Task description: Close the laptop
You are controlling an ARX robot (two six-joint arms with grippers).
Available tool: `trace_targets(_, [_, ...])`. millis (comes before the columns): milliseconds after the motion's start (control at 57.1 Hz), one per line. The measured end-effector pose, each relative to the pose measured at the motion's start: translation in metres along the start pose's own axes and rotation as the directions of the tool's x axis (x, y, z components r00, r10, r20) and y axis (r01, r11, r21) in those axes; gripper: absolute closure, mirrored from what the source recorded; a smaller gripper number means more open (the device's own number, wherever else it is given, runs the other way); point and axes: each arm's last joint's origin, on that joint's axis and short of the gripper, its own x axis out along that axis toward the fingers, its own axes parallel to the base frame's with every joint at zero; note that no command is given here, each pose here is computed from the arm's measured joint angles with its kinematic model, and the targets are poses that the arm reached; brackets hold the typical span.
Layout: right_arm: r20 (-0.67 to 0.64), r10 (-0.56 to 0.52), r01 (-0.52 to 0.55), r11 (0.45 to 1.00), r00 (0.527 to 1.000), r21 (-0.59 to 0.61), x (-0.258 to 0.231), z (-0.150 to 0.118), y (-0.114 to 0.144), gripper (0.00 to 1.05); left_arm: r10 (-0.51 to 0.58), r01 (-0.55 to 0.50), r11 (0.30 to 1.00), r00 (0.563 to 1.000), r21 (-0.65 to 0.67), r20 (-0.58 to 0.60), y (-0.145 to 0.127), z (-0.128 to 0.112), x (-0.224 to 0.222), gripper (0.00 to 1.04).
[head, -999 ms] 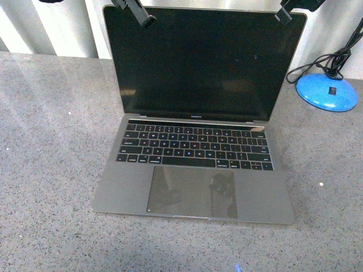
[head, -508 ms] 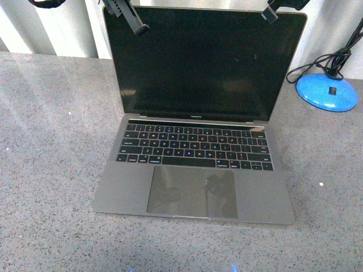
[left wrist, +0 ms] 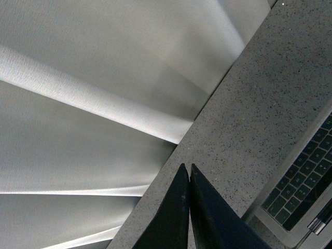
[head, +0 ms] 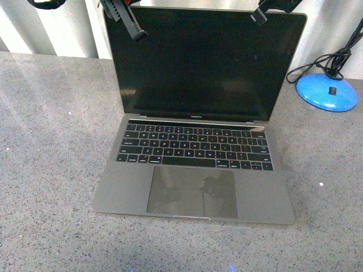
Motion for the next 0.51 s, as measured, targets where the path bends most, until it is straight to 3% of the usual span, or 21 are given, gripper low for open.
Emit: trace_targets(508, [0.006,-0.001,0.001,1.000,1.000,0.027,0.0011,-0.0074,0.0063,1.04,-0.024,0.024,0.998,1.000,0.064,0.003,-0.0007,0.0098,0.0090,1.01])
